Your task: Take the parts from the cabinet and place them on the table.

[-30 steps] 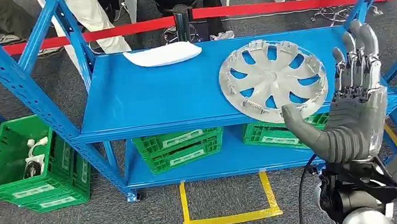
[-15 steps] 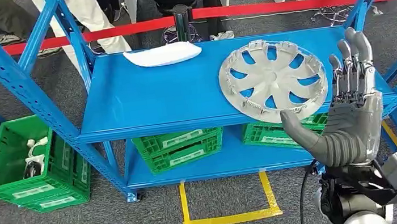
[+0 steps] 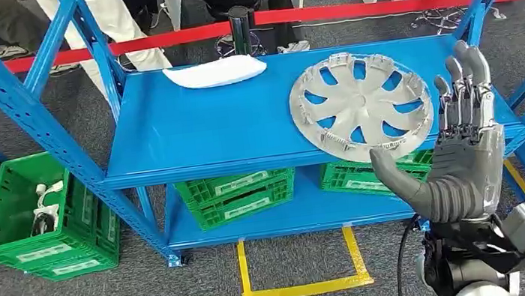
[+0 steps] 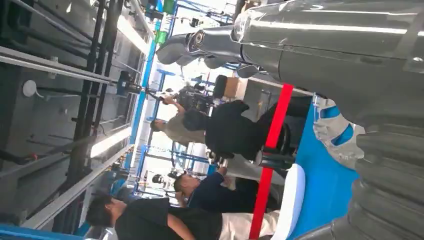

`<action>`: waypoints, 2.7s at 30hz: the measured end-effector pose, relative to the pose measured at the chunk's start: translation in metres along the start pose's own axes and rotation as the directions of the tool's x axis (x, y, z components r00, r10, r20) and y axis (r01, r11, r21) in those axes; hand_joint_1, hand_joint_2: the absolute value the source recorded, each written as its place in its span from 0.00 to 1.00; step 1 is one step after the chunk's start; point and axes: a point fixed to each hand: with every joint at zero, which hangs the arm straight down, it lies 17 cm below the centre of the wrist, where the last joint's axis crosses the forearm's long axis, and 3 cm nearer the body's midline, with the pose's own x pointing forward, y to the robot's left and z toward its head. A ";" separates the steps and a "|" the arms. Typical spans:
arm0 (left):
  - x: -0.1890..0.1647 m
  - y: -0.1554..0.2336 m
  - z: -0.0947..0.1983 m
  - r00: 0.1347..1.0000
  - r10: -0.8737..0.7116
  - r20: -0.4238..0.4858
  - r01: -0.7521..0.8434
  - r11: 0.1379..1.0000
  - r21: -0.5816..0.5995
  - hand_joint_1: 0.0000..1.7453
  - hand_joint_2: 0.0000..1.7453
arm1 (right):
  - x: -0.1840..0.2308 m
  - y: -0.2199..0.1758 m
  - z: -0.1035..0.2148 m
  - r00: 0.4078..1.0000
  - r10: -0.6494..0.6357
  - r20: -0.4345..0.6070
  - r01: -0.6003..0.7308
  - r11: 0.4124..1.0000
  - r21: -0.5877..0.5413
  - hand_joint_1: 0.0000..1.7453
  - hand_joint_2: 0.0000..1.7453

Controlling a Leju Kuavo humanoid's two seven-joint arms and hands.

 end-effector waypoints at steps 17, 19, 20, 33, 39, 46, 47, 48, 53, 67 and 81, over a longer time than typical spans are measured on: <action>0.000 0.001 0.000 1.000 -0.004 0.003 0.004 1.000 0.002 0.00 0.00 | 0.000 0.000 0.001 1.000 0.000 0.004 0.000 1.000 0.000 0.00 1.00; 0.000 0.002 0.000 1.000 -0.005 0.003 0.005 1.000 0.003 0.00 0.00 | 0.001 0.000 0.001 1.000 0.001 0.006 -0.001 1.000 -0.001 0.00 1.00; 0.001 0.002 0.000 1.000 -0.005 0.005 0.005 1.000 0.003 0.00 0.00 | 0.002 0.000 0.001 1.000 -0.001 0.008 0.001 1.000 -0.001 0.00 1.00; 0.002 0.000 0.000 1.000 -0.006 0.006 0.006 1.000 0.001 0.00 0.00 | 0.003 -0.003 0.002 1.000 -0.003 0.007 0.003 1.000 -0.007 0.00 1.00; 0.004 0.001 0.000 1.000 -0.008 0.010 0.008 1.000 0.002 0.00 0.00 | 0.005 -0.003 0.002 1.000 -0.005 0.010 0.005 1.000 -0.008 0.00 1.00; 0.001 0.002 0.000 1.000 -0.009 0.005 0.009 1.000 0.002 0.00 0.00 | 0.004 -0.003 0.003 1.000 -0.006 0.010 0.006 1.000 -0.006 0.00 1.00; 0.002 0.002 0.000 1.000 -0.009 0.007 0.009 1.000 0.002 0.00 0.00 | 0.005 -0.003 0.002 1.000 -0.006 0.013 0.006 1.000 -0.006 0.00 1.00; 0.003 0.003 0.000 1.000 -0.009 0.008 0.009 1.000 0.002 0.00 0.00 | 0.005 -0.003 0.002 1.000 -0.006 0.012 0.006 1.000 -0.006 0.00 1.00; 0.003 0.002 0.000 1.000 -0.009 0.007 0.009 1.000 0.002 0.00 0.00 | 0.006 -0.003 0.002 1.000 -0.006 0.017 0.006 1.000 -0.007 0.00 1.00; 0.005 -0.001 0.000 1.000 -0.009 0.010 0.009 1.000 -0.002 0.00 0.00 | 0.005 -0.003 0.003 1.000 -0.007 0.012 0.007 1.000 -0.006 0.00 1.00; -0.011 0.003 0.000 0.994 -0.097 -0.055 0.096 0.995 -0.015 0.00 0.00 | -0.020 -0.002 0.002 0.961 0.273 -0.045 -0.269 0.961 0.067 0.00 1.00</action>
